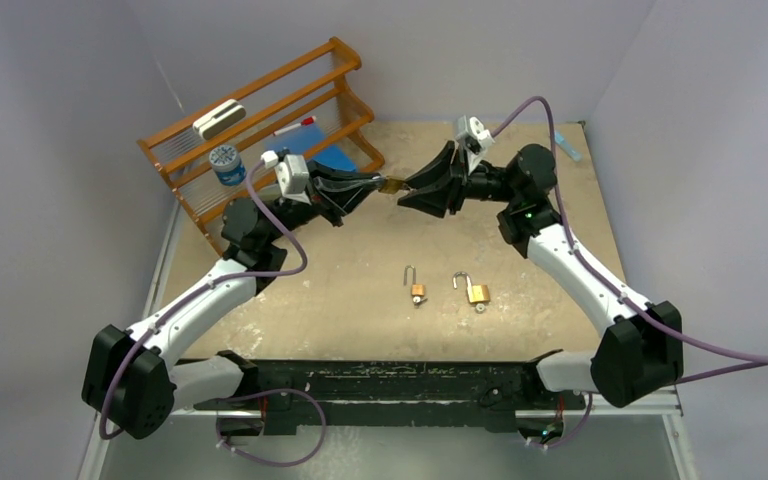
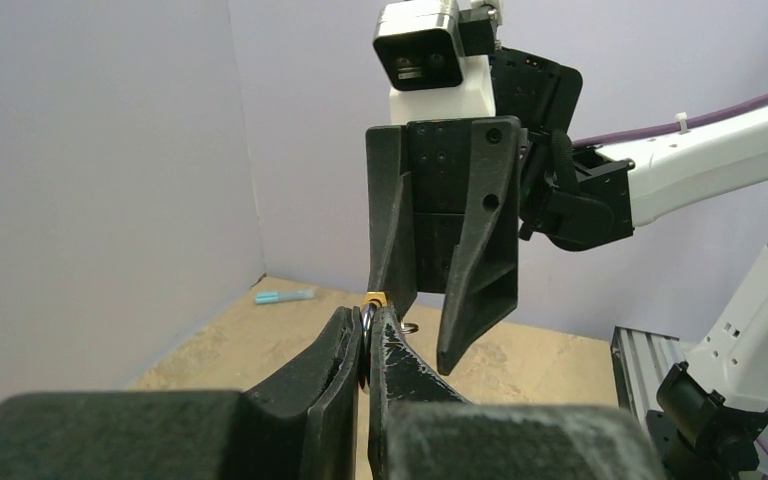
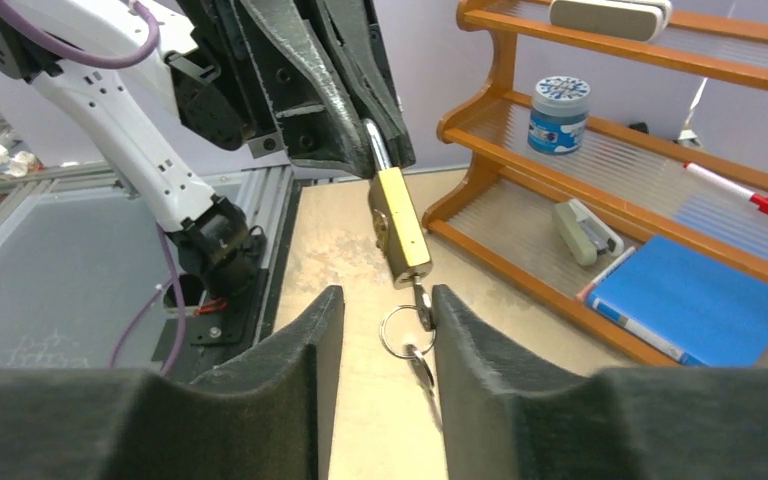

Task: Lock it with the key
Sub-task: Lock the lock, then place the key at the center of the board.

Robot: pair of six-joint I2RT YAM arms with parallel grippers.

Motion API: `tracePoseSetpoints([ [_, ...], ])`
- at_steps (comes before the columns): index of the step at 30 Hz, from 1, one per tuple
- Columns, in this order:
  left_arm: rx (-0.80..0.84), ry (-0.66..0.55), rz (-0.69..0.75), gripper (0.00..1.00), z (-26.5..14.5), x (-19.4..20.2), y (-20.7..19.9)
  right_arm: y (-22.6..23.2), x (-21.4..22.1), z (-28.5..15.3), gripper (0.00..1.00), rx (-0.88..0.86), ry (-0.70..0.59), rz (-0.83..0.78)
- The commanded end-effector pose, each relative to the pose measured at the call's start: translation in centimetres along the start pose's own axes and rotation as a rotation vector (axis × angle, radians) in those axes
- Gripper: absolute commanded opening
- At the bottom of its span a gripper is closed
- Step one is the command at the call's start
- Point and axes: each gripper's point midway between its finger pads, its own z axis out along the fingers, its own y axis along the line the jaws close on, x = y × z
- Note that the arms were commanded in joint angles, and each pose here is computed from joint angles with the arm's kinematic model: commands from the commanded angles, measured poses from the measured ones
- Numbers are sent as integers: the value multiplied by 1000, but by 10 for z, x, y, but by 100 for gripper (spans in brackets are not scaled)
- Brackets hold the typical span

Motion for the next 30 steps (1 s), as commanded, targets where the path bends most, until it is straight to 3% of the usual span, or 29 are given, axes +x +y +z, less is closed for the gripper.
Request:
tracePoseSetpoints([
  [1,-5,-91,91,0,5,-38,-3,2,-9,-2,30,6,-20,-37],
  [4,-10,-83,94,0,4,-37,-2,-2,-6,-3,6,17,-16,-23],
  [6,-20,-75,104,0,3,-36,0,-5,-2,-5,0,29,-12,-10],
  [23,-169,-22,150,0,-16,-26,31,-39,34,-50,0,233,-24,86],
  [30,-496,179,130,0,-40,34,99,-101,47,-66,0,548,-17,147],
])
